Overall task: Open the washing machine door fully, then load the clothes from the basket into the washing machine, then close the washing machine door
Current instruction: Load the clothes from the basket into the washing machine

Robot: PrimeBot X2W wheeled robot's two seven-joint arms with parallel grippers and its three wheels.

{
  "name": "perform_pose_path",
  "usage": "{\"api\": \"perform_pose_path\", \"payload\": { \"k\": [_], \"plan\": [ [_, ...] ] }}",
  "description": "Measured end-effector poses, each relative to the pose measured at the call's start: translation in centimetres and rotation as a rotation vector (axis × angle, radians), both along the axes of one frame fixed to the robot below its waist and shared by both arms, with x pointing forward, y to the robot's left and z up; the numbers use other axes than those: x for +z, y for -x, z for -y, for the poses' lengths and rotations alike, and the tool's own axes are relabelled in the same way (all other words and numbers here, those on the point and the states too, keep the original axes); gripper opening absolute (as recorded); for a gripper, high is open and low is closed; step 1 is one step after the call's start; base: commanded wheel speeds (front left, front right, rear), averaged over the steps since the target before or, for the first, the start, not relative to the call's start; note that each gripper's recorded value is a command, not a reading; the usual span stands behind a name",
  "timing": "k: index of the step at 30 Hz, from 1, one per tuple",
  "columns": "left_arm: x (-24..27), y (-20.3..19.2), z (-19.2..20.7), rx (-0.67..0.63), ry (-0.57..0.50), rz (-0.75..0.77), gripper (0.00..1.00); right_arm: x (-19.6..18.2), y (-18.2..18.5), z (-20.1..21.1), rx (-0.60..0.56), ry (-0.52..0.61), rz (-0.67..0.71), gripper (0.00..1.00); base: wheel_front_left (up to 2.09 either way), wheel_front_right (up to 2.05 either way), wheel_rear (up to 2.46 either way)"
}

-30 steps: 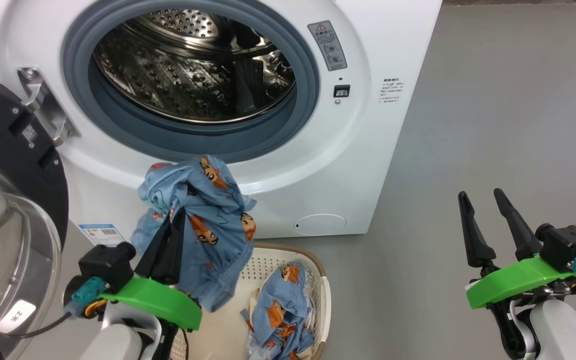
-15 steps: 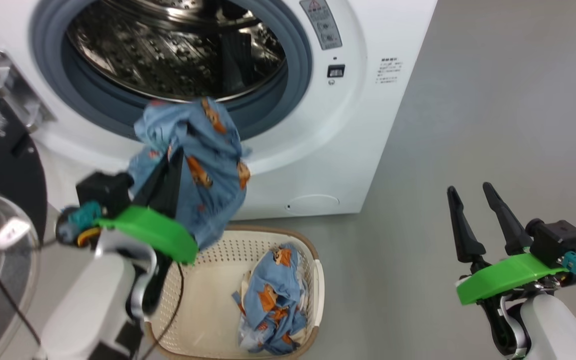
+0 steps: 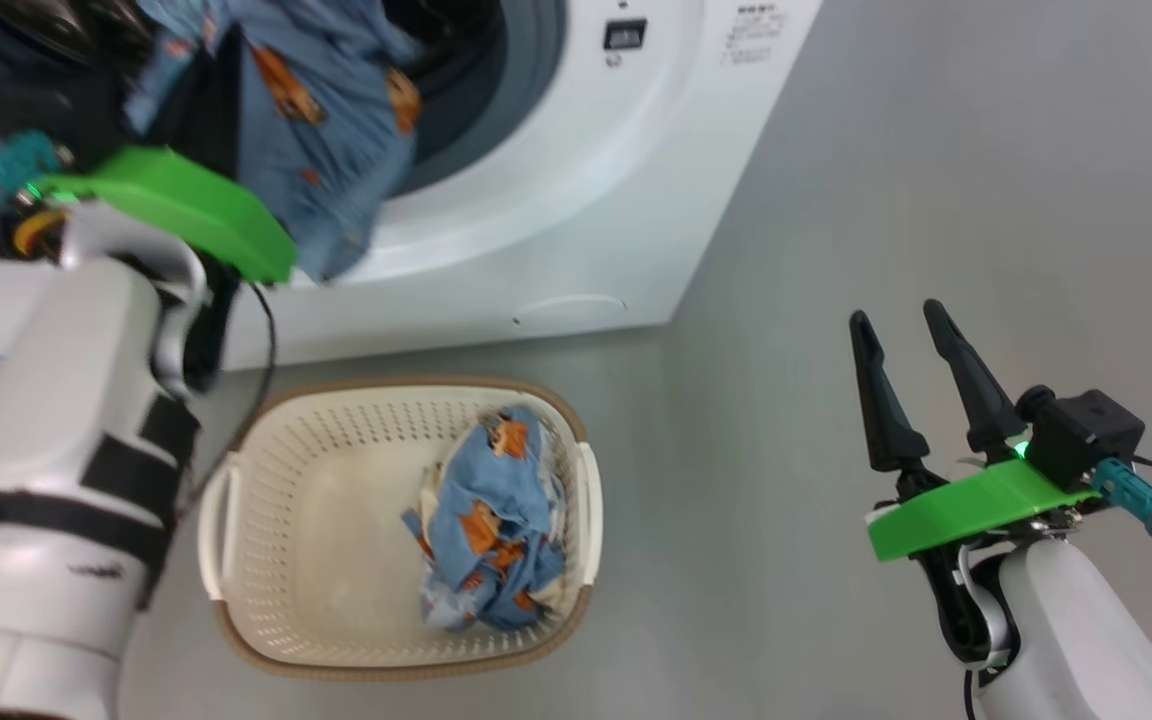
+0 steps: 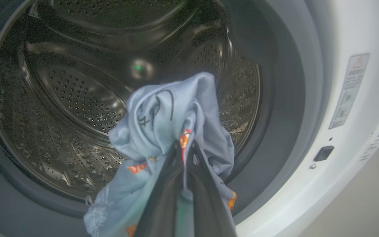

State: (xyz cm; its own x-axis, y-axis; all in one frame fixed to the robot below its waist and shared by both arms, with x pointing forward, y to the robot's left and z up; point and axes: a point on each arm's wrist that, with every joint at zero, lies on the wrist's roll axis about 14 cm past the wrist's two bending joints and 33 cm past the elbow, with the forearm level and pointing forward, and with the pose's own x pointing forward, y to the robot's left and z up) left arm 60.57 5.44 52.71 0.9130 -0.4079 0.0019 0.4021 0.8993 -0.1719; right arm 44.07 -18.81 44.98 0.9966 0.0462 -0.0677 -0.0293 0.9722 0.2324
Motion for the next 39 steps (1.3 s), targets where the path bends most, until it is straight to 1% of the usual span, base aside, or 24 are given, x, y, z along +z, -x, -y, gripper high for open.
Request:
{"api": "perform_pose_path", "payload": {
  "k": [6,10,14,18,22,24,27,28,29,30,31,33,34,35,36,39],
  "plan": [
    [-3.2,-3.7,0.2,0.007,-0.043,-0.059,0.0,-1.7,-0.6,0.1,-0.013,0.002,-0.039,1.0,0.0,0.0,0.0],
    [-5.3,-5.8,0.6,0.008,-0.068,-0.094,0.0,-2.6,-0.7,1.0,-0.034,0.013,-0.06,1.0,0.0,0.0,0.0],
    [-6.9,-7.8,1.0,0.008,-0.087,-0.109,0.0,-4.0,-0.3,1.7,-0.052,0.026,-0.098,1.0,0.0,0.0,0.0],
    [-7.8,-9.7,1.4,0.011,-0.085,-0.1,0.0,-5.2,0.0,1.9,-0.064,0.008,-0.131,1.0,0.0,0.0,0.0],
    [-7.7,-11.8,1.6,0.026,-0.037,-0.073,0.0,-6.2,0.4,2.4,-0.08,0.005,-0.161,1.0,0.0,0.0,0.0],
    [-6.7,-12.8,2.0,0.031,0.001,-0.035,0.0,-6.6,0.6,2.8,-0.092,0.012,-0.174,1.0,0.0,0.0,0.0],
    [-1.9,-14.7,2.0,0.055,0.09,0.112,0.0,-7.0,0.8,3.3,-0.107,0.015,-0.187,1.0,0.0,0.0,0.0],
    [-1.9,-14.7,2.0,0.055,0.09,0.112,0.0,-7.0,0.8,3.3,-0.107,0.015,-0.187,1.0,0.0,0.0,0.0],
    [0.7,-15.2,1.6,0.073,0.141,0.201,0.0,-7.3,0.8,3.5,-0.111,0.018,-0.194,1.0,0.0,0.0,0.0],
    [1.3,-15.3,1.6,0.076,0.162,0.224,0.0,-7.3,0.7,3.6,-0.113,0.018,-0.193,1.0,0.0,0.0,0.0],
    [1.3,-15.3,1.6,0.081,0.169,0.229,0.0,-7.2,0.6,3.6,-0.116,0.012,-0.191,1.0,0.0,0.0,0.0],
    [-0.7,-15.0,1.9,0.083,0.161,0.182,0.0,-7.2,0.5,3.6,-0.116,0.007,-0.188,1.0,0.0,0.0,0.0],
    [-1.9,-14.8,2.1,0.08,0.147,0.154,0.2,-7.2,0.5,3.5,-0.114,0.003,-0.189,1.0,0.0,0.0,0.0],
    [-3.2,-14.4,2.4,0.076,0.126,0.119,0.9,-7.2,0.5,3.4,-0.111,0.001,-0.19,1.0,0.0,0.0,0.0],
    [-4.5,-14.1,2.6,0.071,0.109,0.081,1.0,-7.2,0.5,3.2,-0.107,-0.001,-0.188,1.0,0.0,0.0,0.0],
    [-7.6,-13.4,3.2,0.04,0.028,-0.029,1.0,-7.2,0.5,3.0,-0.1,-0.005,-0.189,1.0,0.0,0.0,0.0]
  ]
}}
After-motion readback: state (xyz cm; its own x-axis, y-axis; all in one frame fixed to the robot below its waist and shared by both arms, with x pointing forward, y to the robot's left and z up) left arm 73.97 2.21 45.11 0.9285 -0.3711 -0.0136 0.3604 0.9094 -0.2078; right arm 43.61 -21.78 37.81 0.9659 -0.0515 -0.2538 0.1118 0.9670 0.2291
